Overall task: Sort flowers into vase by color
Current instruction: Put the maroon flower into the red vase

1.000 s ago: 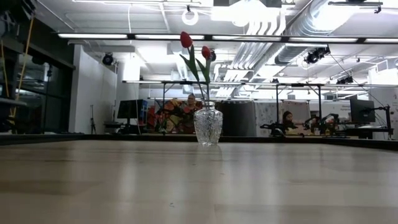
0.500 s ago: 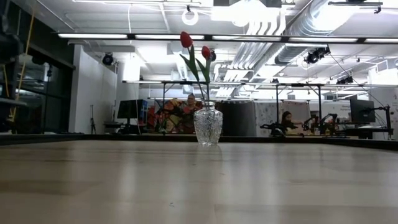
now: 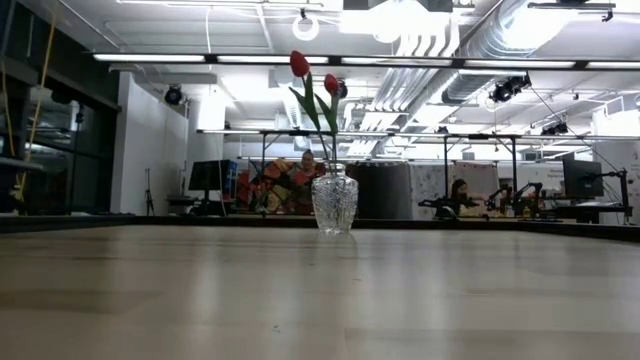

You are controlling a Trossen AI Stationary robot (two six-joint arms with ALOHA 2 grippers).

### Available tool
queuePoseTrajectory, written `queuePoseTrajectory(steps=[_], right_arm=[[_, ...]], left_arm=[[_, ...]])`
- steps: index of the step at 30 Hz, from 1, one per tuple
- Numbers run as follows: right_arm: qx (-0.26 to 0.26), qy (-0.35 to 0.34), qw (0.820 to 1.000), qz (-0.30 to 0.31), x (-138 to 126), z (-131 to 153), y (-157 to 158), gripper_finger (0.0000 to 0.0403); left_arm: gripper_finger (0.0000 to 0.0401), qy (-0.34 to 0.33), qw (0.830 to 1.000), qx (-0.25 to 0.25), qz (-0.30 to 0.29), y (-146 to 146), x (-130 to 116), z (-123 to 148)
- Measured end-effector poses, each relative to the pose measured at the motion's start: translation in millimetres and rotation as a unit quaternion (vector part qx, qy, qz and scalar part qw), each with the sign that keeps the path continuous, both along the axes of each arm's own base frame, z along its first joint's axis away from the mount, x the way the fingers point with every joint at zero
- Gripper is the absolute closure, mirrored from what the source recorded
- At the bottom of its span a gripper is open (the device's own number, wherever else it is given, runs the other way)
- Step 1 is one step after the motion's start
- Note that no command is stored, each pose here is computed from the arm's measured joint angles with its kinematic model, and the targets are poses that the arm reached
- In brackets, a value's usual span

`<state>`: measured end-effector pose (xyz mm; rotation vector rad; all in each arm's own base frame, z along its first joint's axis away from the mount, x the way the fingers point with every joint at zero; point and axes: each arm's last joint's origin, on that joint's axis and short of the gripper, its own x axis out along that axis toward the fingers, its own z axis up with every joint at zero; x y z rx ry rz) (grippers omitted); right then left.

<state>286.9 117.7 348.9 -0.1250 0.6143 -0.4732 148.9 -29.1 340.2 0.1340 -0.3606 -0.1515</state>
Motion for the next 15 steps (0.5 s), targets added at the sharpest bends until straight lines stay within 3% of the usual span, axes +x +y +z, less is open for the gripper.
queuePoseTrajectory(steps=[5,10,15], right_arm=[[-0.014,0.000,1.000,0.017,7.0,-0.4,-0.3,0.0222],[-0.040,-0.011,0.994,0.102,37.6,-7.9,7.2,0.0222],[-0.135,-0.108,0.960,0.221,70.1,3.3,23.2,0.0222]], left_arm=[[0.0401,0.047,0.998,-0.008,-0.039,12.3,35.4,-18.2],[0.0401,-0.010,0.999,0.006,-0.053,12.0,47.5,-14.4],[0.0401,-0.062,0.996,0.010,-0.066,11.9,35.1,-1.9]])
